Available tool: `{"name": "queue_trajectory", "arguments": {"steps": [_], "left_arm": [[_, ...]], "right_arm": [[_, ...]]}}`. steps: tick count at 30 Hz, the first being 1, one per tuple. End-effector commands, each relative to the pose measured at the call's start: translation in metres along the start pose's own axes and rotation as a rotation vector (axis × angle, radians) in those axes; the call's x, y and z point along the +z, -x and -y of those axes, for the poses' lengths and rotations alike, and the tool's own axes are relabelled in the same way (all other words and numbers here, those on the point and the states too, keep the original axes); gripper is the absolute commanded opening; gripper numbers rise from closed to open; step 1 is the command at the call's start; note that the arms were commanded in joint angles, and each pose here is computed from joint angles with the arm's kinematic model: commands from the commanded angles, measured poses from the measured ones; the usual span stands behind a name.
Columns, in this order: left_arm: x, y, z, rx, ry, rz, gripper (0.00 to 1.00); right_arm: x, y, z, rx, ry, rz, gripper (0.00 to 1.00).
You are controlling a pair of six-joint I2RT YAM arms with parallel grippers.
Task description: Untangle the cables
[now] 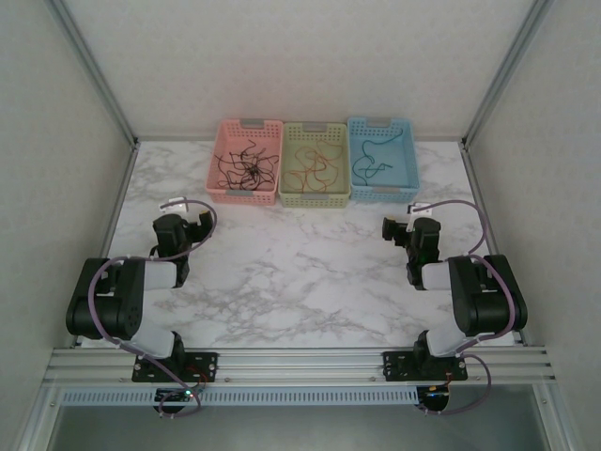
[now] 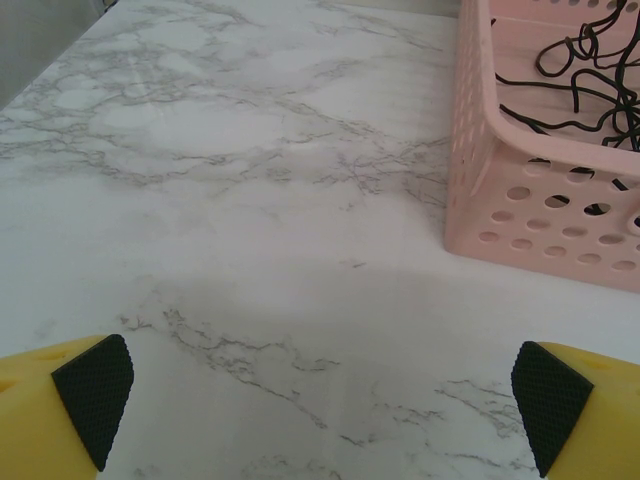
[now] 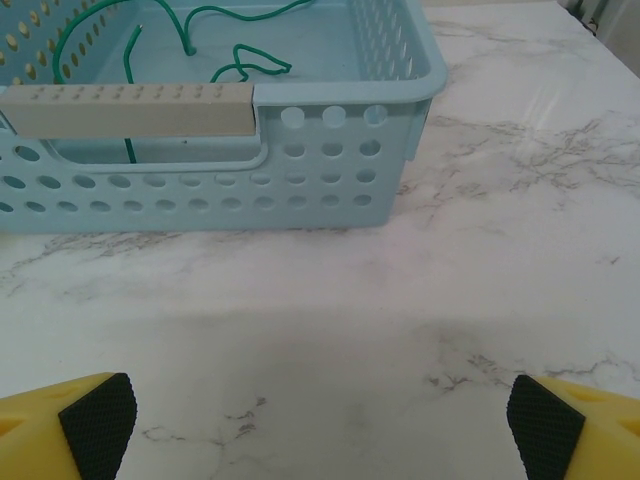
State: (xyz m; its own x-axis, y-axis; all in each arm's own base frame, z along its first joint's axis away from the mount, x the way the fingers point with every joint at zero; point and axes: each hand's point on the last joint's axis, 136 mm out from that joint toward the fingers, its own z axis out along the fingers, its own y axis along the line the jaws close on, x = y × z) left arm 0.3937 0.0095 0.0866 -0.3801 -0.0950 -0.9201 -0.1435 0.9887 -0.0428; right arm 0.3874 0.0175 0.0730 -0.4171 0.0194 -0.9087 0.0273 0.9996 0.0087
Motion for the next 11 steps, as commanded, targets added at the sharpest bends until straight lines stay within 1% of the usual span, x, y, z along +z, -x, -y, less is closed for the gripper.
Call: {"name": "queue_trajectory", "arguments": {"steps": [1, 11], "left_arm": [[0.0013, 0.0048, 0.0011, -0.011, -0.008, 0.024, 1.00], [0.0012, 0.0044, 0.0015, -0.012, -0.009, 0.023, 1.00]], "right_arm": [[0.0014, 0.0111, -0.0001, -0.015, 0.005, 0.026, 0.99], [0.0022, 0.0110, -0.0014, -0.009, 0.038, 0.020, 0.99]]}}
